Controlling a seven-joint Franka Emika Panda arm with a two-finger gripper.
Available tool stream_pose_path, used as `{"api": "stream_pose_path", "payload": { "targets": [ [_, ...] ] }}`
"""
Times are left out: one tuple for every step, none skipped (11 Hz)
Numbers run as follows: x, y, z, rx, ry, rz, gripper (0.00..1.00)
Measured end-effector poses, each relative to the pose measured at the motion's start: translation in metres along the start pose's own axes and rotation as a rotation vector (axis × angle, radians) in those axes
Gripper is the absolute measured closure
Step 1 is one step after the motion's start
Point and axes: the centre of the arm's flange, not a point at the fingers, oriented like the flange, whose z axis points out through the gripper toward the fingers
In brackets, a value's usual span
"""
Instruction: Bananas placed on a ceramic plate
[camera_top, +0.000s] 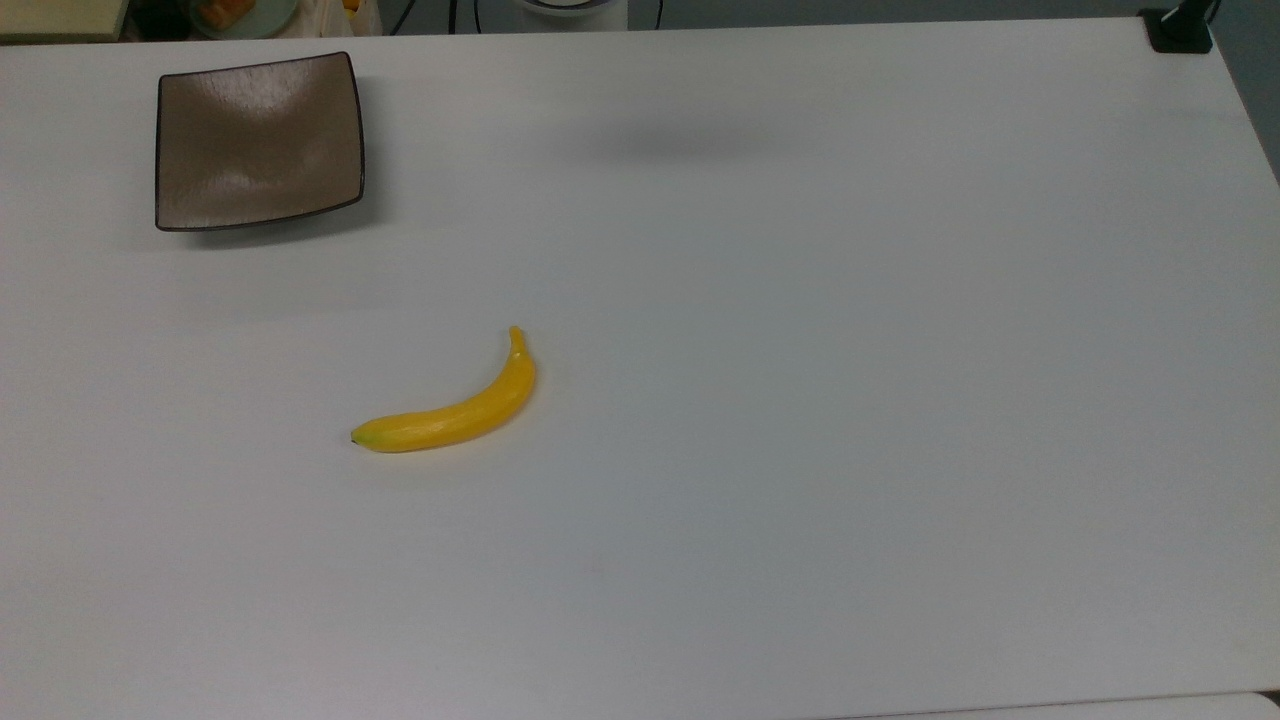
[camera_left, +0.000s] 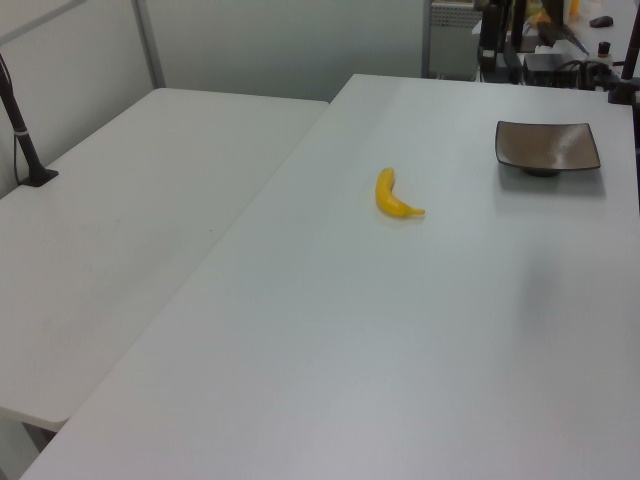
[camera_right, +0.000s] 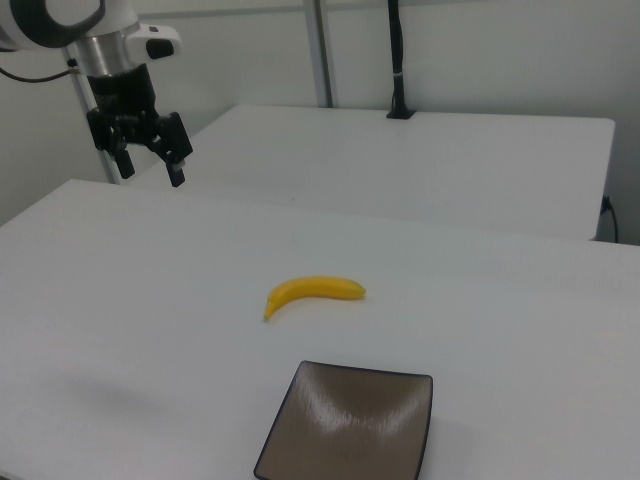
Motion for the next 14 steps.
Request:
{"api": "stream_pose_path", "payload": {
  "targets": [
    [0.0000,0.0000,-0.0003,0.000,0.001,0.000,0.00],
    [0.0000,0.0011,-0.0003,0.021,0.000,0.006,0.00],
    [0.0001,0.0051,-0.0004,0.036,0.000,0.016,0.00],
    [0.0000,0.0078,0.0000,0.040,-0.001,0.022,0.00],
    [-0.0002,0.0081,0.0010,0.040,-0.005,0.022,0.00],
    [0.0000,0.0079,0.0021,0.040,-0.009,0.022,0.00],
    [0.0005,0.0078,0.0031,0.040,-0.011,0.022,0.00],
    [0.0008,0.0078,0.0039,0.040,-0.013,0.022,0.00],
    [0.0008,0.0078,0.0039,0.040,-0.013,0.022,0.00],
    [0.0008,0.0077,0.0036,0.041,-0.012,0.022,0.00],
    [0.0007,0.0073,0.0035,0.042,-0.012,0.021,0.00],
    [0.0007,0.0069,0.0035,0.043,-0.012,0.021,0.00],
    [0.0007,0.0066,0.0034,0.043,-0.012,0.020,0.00],
    [0.0008,0.0063,0.0027,0.043,-0.011,0.020,0.00]
  ]
}}
